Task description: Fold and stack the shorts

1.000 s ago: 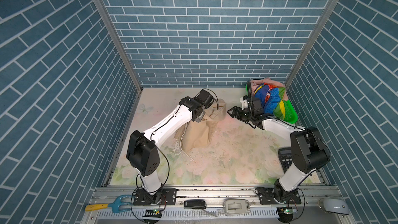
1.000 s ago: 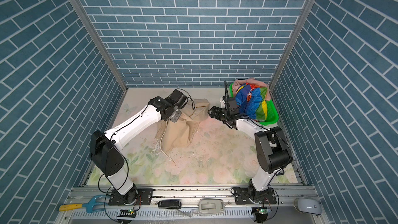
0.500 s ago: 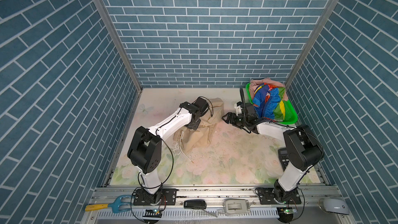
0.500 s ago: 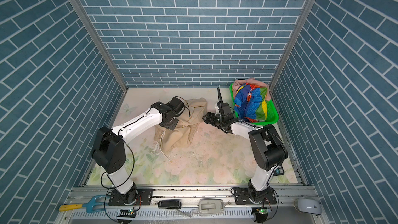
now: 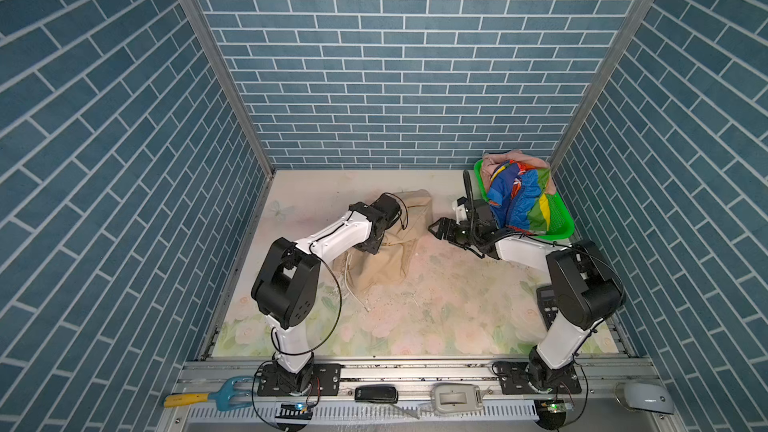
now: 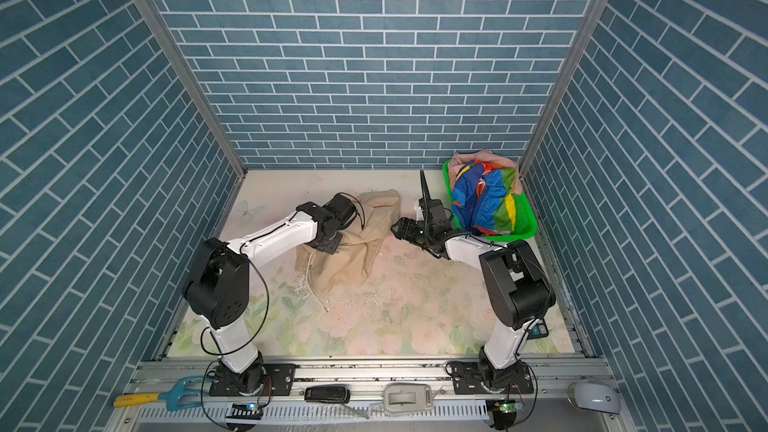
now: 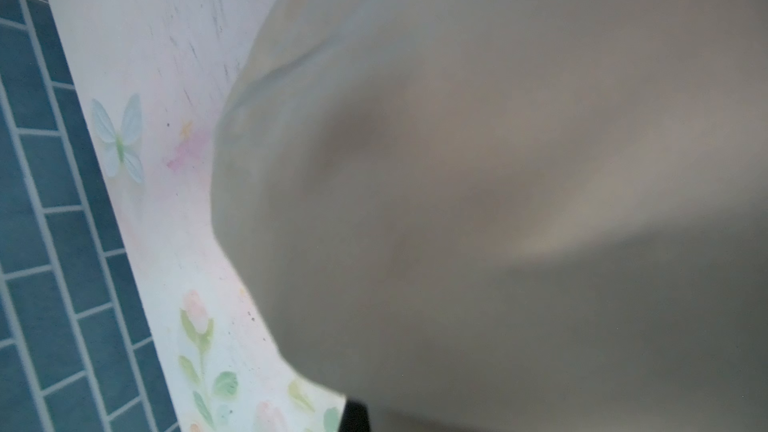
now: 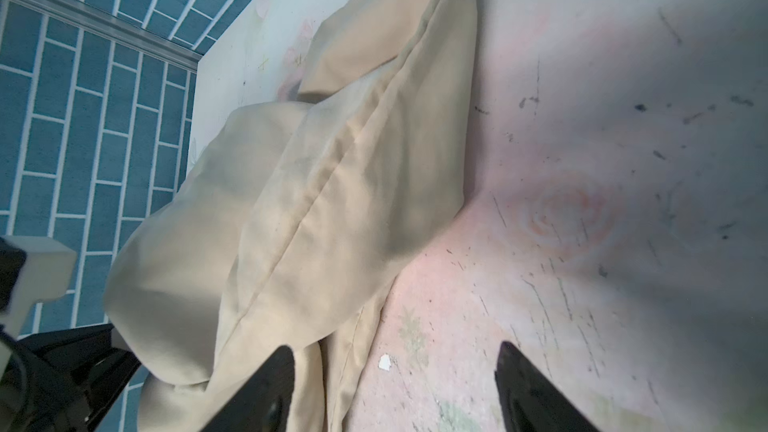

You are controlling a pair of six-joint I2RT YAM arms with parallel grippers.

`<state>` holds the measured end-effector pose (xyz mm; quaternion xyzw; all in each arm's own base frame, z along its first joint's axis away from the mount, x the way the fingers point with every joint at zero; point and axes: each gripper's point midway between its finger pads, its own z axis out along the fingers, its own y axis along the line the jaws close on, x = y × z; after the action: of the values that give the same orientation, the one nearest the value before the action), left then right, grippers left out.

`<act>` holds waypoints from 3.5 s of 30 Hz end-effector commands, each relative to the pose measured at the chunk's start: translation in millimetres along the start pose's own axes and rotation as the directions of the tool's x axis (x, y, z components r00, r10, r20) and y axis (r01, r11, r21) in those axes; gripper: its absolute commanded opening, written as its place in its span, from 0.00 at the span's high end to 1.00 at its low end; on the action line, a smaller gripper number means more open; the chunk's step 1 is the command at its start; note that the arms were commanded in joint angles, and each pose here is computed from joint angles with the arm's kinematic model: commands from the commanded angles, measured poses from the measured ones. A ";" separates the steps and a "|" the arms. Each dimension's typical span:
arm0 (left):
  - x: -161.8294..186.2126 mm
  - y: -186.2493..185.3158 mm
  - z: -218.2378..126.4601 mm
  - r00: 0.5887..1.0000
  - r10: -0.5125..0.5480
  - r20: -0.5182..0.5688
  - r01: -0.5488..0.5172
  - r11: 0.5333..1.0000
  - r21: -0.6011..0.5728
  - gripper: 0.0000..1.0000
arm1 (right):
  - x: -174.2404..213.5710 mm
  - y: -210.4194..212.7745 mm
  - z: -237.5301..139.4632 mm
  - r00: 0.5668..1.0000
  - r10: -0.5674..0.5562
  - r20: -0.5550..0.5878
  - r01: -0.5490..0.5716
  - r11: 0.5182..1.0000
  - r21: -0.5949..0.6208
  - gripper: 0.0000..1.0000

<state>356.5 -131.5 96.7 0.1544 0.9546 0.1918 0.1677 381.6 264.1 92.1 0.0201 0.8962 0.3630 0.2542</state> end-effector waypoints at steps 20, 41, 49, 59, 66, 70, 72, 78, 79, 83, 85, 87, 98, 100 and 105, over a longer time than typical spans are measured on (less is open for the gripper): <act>-27.2 101.1 -114.2 0.991 0.093 0.101 -0.066 0.968 -0.243 1.00 | -37.9 34.5 -12.9 0.975 0.200 0.102 -0.197 0.980 -0.036 0.07; -6.5 73.0 -23.5 0.998 -0.015 -0.065 0.009 0.996 -0.083 0.81 | -3.7 14.2 61.1 0.955 0.281 -0.090 -0.288 0.956 -0.065 0.06; -1.3 83.4 2.9 0.990 -0.049 -0.131 0.037 0.995 -0.093 0.72 | -0.7 11.5 67.4 0.951 0.279 -0.133 -0.289 0.955 -0.066 0.05; -11.8 86.7 9.7 0.991 -0.081 -0.108 0.073 0.994 -0.076 0.67 | -1.3 11.8 61.1 0.953 0.267 -0.141 -0.278 0.958 -0.071 0.05; -19.3 68.6 4.0 0.987 -0.129 -0.092 0.135 0.989 0.059 0.66 | 1.1 9.4 57.0 0.954 0.263 -0.141 -0.274 0.960 -0.065 0.05; -24.1 71.4 -6.0 0.973 -0.223 -0.064 0.229 0.965 0.126 0.65 | 1.2 7.9 56.3 0.954 0.263 -0.143 -0.274 0.959 -0.065 0.05; -24.3 78.6 -7.2 0.957 -0.286 -0.055 0.291 0.944 0.153 0.63 | 0.9 8.2 56.3 0.954 0.263 -0.144 -0.275 0.959 -0.067 0.05; -19.9 104.2 2.4 0.918 -0.394 -0.035 0.394 0.906 0.156 0.59 | -2.4 12.6 52.8 0.956 0.256 -0.141 -0.269 0.960 -0.078 0.05; -19.2 104.2 6.6 0.918 -0.395 -0.043 0.397 0.904 0.159 0.59 | -2.7 12.9 52.3 0.956 0.256 -0.140 -0.268 0.960 -0.078 0.05; -17.2 98.7 18.9 0.919 -0.387 -0.077 0.394 0.904 0.167 0.59 | -3.8 13.2 50.4 0.957 0.256 -0.136 -0.268 0.960 -0.080 0.05; -16.1 96.9 21.9 0.918 -0.388 -0.083 0.396 0.903 0.168 0.59 | -3.2 12.9 49.9 0.958 0.255 -0.134 -0.267 0.960 -0.080 0.05; -15.3 96.1 23.1 0.914 -0.397 -0.087 0.406 0.898 0.171 0.59 | -2.3 13.6 49.5 0.958 0.254 -0.136 -0.266 0.960 -0.081 0.05; -27.6 116.4 -26.3 0.712 -0.697 -0.087 0.665 0.630 0.401 0.57 | -0.4 10.2 48.5 0.957 0.256 -0.137 -0.268 0.960 -0.081 0.06; -29.1 121.9 -34.1 0.609 -0.782 -0.135 0.731 0.486 0.479 0.57 | 0.1 10.3 48.5 0.956 0.257 -0.139 -0.270 0.959 -0.082 0.05; -35.4 132.1 -45.4 0.328 -0.899 -0.289 0.781 0.086 0.618 0.54 | 1.2 10.9 46.7 0.957 0.254 -0.139 -0.267 0.960 -0.084 0.05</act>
<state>391.3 -25.7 190.1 -0.2879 0.9009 -0.1903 0.2633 403.9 304.6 60.1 0.1117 0.8824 0.4353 0.1394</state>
